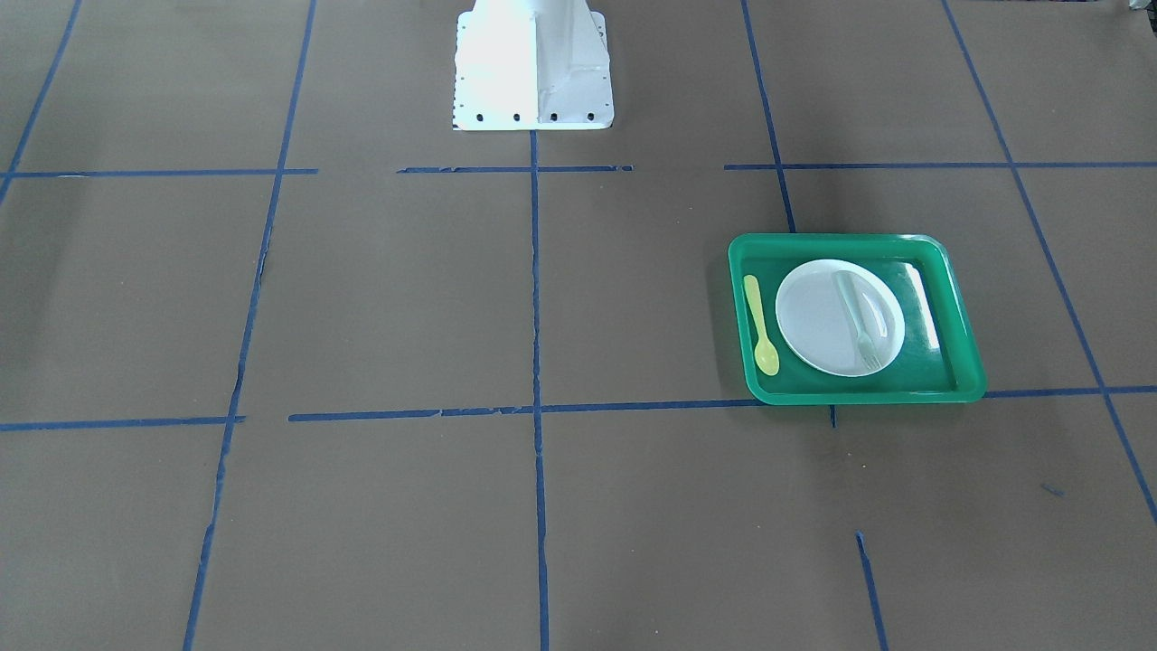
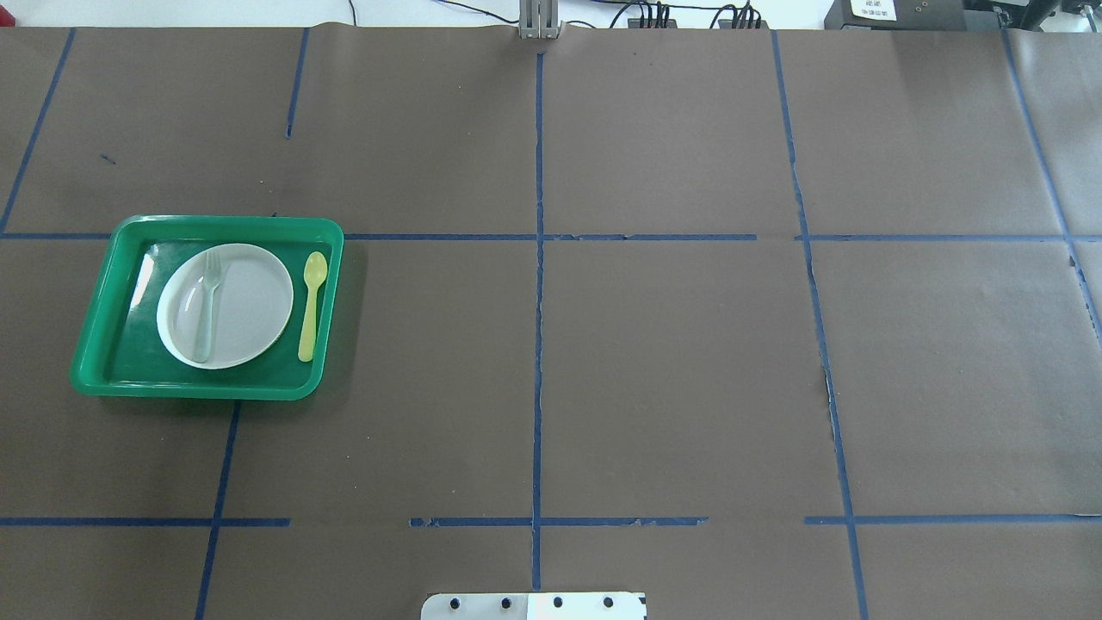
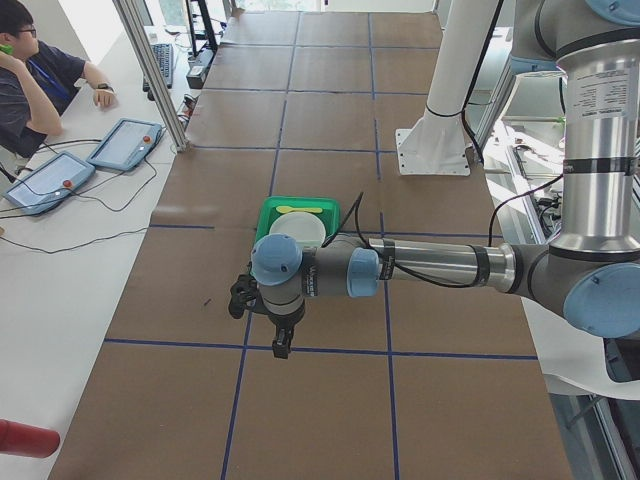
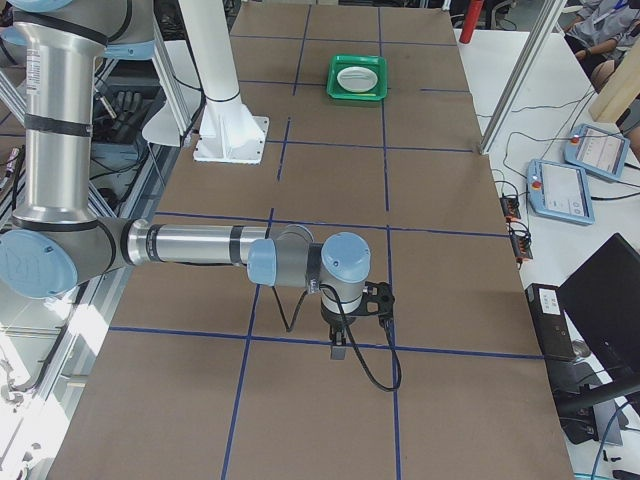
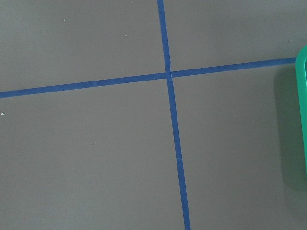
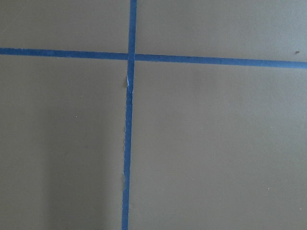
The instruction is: Place fork
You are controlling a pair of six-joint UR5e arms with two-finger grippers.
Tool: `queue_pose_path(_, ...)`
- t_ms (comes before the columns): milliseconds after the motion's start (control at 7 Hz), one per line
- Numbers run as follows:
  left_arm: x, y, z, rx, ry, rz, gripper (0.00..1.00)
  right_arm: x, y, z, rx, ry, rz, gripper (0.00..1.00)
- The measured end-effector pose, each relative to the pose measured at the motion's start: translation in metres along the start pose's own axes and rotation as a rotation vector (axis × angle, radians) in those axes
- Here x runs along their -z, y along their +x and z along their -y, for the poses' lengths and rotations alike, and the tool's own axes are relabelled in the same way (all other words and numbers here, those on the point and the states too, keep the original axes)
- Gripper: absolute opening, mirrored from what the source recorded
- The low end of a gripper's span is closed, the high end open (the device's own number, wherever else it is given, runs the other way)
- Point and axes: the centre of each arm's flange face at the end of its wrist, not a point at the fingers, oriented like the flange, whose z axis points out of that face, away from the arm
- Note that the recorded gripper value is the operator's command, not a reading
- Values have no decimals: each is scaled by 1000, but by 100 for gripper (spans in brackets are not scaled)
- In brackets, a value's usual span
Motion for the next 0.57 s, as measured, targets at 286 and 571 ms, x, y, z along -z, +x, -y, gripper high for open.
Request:
queue_pose_path(286,1,0,3,0,2,5,100,0,0,0,0,0,0,100)
queue_pose_path(571,17,17,18,-10,37,10,100,0,0,0,0,0,0,100)
